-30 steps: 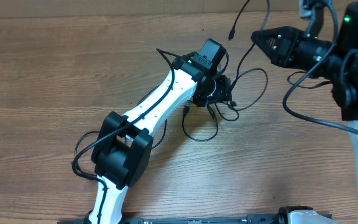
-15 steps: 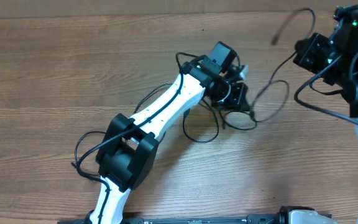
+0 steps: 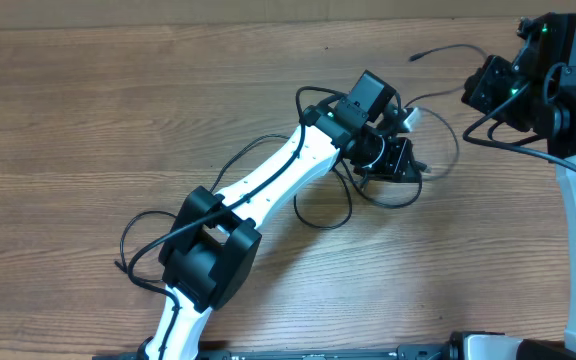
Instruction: Untangle cables
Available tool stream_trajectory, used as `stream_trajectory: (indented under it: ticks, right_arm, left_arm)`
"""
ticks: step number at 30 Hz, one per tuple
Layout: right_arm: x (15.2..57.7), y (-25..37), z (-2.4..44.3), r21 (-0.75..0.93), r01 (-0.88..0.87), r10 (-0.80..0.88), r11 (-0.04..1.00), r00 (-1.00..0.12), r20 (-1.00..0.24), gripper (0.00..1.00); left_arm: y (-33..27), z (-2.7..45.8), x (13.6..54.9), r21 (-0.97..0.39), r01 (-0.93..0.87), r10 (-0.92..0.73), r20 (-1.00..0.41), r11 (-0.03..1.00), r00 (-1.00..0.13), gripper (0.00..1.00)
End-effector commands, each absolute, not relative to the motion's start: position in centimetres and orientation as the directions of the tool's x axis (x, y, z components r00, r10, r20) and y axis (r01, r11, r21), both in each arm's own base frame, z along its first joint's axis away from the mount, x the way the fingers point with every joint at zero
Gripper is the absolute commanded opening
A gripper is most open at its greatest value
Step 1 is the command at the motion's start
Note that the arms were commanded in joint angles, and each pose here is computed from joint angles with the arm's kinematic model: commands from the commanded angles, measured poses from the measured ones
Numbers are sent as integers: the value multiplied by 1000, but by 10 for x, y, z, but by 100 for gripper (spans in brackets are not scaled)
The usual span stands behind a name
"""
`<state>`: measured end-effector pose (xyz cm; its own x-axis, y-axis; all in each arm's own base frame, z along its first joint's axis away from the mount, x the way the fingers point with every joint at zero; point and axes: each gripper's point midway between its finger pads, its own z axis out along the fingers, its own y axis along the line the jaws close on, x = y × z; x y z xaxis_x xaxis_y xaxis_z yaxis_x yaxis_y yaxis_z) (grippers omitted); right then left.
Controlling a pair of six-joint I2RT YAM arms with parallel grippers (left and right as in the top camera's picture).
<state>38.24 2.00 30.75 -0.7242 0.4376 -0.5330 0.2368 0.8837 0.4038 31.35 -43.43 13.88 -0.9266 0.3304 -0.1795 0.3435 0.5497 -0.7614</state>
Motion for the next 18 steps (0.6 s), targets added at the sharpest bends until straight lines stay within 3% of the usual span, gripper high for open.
stream_trajectory:
  ticks: [1,3,7,10,13,15,18]
  right_arm:
    - [378,29,323,436,171,412,884,-725,-552,4]
    - [377,28,322,418,165,395,893,-731,-557,4]
    - [374,18,312,368,211,394,906,-739,-546,4]
    - [369,13,296,333,252,397,909,-770,-500,14]
    - [364,13,279,318,274,398,908,-802,-446,28]
    - [362,13,273,311,282,398,908,-814,-424,30]
    - [356,14,268,302,293,399,907,-828,-394,34]
  left_arm:
    - [-423,114,338,-615,256,171,-195,746,-966,37]
    - [-421,111,341,-587,228,136,-197,777,-971,52]
    - [-418,109,344,-569,221,122,-207,792,-971,60]
    - [-410,107,351,-553,202,100,-209,808,-973,70]
    - [-397,104,367,-527,120,9,-210,841,-978,70]
    - [-389,101,377,-500,46,-73,-217,865,-973,71]
    - [-376,101,398,-454,-52,-199,-284,889,-938,55]
